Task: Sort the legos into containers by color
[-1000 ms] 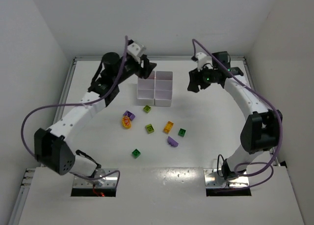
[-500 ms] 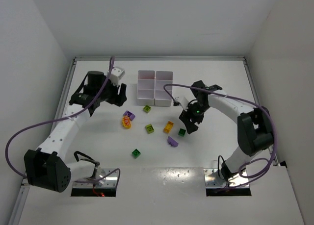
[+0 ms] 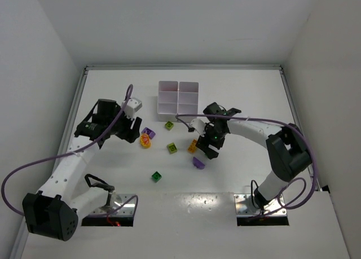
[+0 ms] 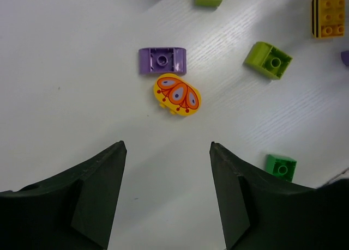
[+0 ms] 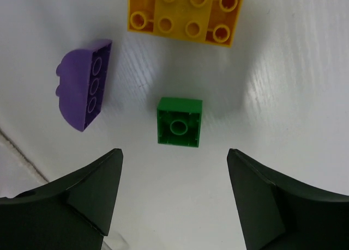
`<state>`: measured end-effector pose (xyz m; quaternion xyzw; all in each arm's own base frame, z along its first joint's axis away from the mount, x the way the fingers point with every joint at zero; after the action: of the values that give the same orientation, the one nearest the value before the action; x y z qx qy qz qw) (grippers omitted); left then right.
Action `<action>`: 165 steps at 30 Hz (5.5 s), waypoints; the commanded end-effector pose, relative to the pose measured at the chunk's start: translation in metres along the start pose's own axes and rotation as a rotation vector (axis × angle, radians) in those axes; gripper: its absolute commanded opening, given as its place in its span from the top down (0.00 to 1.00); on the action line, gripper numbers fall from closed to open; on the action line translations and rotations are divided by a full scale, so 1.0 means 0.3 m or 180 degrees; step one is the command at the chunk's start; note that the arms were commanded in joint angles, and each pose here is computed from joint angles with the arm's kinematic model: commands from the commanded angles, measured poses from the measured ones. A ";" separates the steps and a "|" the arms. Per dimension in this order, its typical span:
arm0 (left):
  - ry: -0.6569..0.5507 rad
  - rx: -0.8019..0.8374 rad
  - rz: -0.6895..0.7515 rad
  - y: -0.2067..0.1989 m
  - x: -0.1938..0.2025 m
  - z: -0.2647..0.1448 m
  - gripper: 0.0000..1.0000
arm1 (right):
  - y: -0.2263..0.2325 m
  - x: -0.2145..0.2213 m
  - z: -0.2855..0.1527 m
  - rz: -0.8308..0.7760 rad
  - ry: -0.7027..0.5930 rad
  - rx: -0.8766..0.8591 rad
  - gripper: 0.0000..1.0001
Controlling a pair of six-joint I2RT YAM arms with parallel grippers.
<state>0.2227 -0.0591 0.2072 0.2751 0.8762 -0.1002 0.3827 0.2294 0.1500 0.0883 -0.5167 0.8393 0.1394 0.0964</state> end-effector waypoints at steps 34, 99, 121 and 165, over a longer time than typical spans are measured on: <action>-0.0154 0.2477 0.2896 -0.232 0.084 0.088 0.28 | -0.142 -0.102 -0.038 0.0456 -0.0110 0.0643 0.99; -0.0005 0.3677 0.4332 -0.415 0.313 0.320 0.78 | -0.396 -0.128 -0.363 0.1274 -0.0948 0.0738 0.99; -0.1180 0.0860 0.0522 -0.105 -0.308 0.075 0.88 | -0.402 -0.795 -0.334 0.0348 -0.1975 0.0327 0.99; -0.1448 0.0336 -0.0199 0.066 -0.312 0.076 0.88 | -0.358 -0.947 -0.083 0.0342 -0.1721 0.0923 0.40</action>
<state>0.2939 -0.0862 0.2535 0.2306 0.7856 -0.2141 0.5327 0.4533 0.3250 0.1649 -0.3989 0.8327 0.1515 0.3529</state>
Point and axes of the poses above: each gripper's point midway between its finger pads, its own z axis out along the fingers, its own y axis along the line the jaws close on, x = y × z, the point moved 7 cm from there along -z, back along the fingers, and after that the axes turned 3 degrees about z, right-handed, at the moved point
